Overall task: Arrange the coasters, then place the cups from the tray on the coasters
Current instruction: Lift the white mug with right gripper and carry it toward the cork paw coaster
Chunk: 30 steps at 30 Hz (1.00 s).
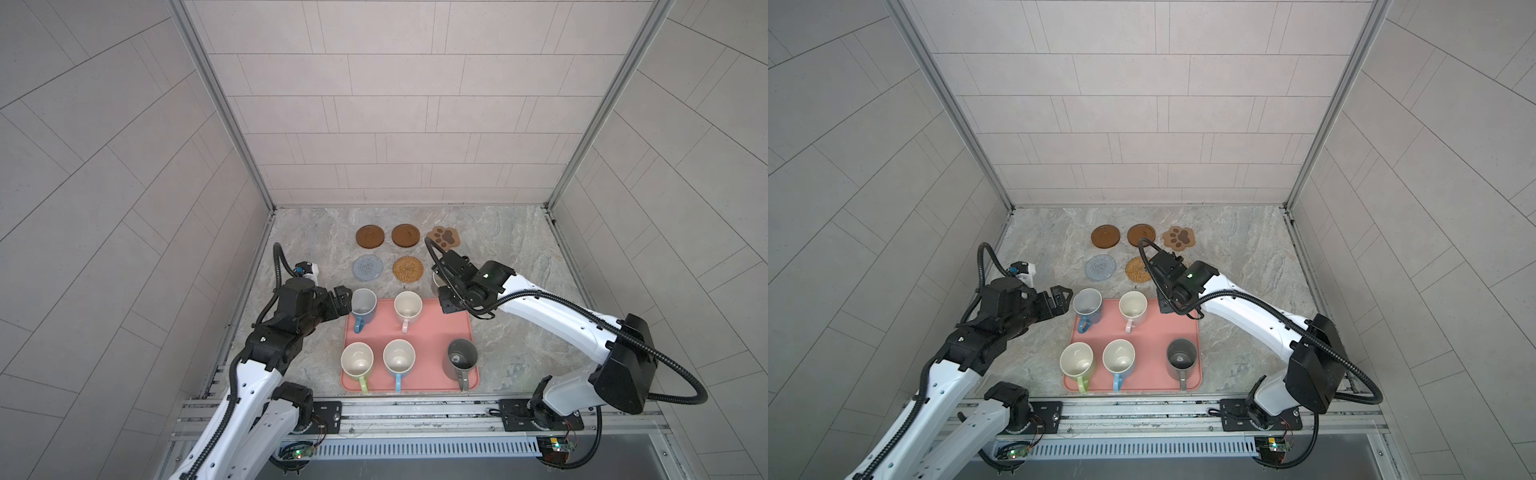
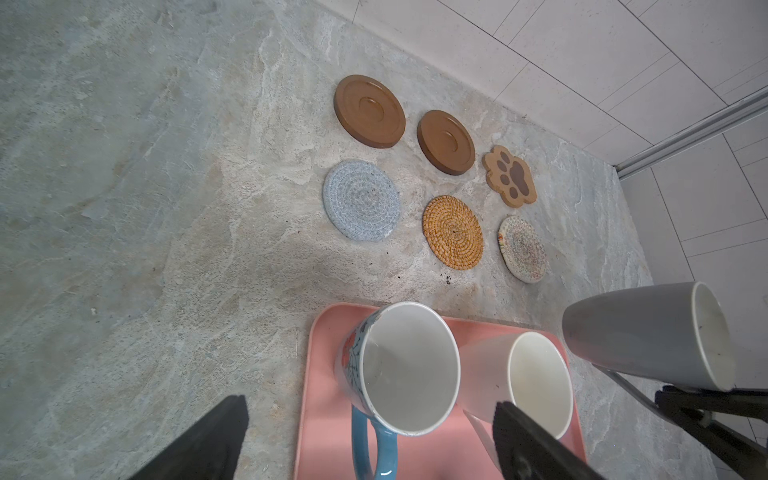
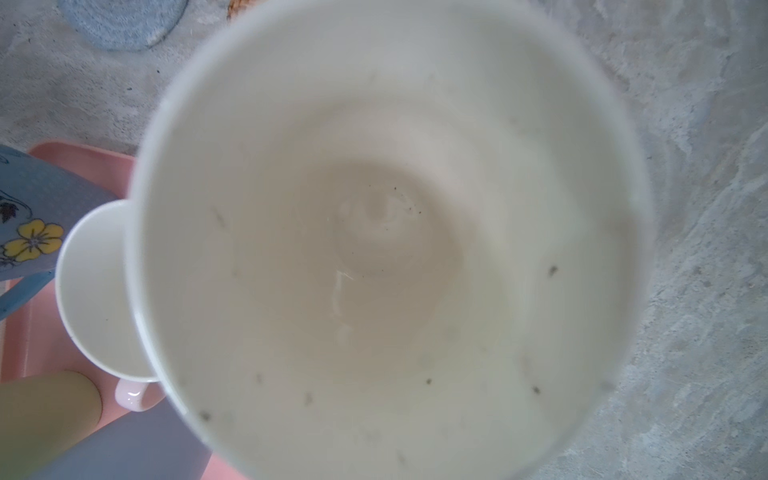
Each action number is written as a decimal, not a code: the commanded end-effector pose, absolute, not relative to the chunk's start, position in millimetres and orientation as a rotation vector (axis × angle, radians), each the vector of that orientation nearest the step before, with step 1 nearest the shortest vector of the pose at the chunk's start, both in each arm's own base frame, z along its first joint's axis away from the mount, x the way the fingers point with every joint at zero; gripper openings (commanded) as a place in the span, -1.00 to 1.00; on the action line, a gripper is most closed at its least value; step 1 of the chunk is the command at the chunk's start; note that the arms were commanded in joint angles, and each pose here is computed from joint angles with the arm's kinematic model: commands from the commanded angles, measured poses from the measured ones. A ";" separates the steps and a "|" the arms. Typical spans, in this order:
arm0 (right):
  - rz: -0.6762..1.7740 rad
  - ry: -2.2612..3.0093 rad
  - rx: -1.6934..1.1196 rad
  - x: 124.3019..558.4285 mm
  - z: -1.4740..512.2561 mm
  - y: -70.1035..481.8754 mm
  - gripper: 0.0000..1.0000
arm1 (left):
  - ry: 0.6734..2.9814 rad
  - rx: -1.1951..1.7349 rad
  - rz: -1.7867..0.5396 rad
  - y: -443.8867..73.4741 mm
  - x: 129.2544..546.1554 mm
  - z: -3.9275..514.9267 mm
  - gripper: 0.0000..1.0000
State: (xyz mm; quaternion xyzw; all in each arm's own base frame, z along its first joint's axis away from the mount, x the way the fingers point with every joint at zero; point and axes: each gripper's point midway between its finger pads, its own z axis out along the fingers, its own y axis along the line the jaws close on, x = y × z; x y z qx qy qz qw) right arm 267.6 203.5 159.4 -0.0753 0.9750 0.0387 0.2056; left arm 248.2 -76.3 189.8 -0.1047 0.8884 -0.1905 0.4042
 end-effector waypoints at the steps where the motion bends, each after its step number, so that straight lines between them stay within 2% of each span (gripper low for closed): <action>1: 0.101 2.654 -0.216 287.1 181.6 200.0 -0.94 | 2.235 -0.263 -0.470 -74.0 248.4 190.4 1.00; 11: 0.108 2.624 -0.242 341.5 201.0 195.0 -0.96 | 2.221 -0.227 -0.450 -74.1 253.1 198.2 1.00; 30: 0.109 2.680 -0.396 459.4 175.7 152.7 -0.96 | 2.202 -0.292 -0.392 -63.2 256.9 192.4 1.00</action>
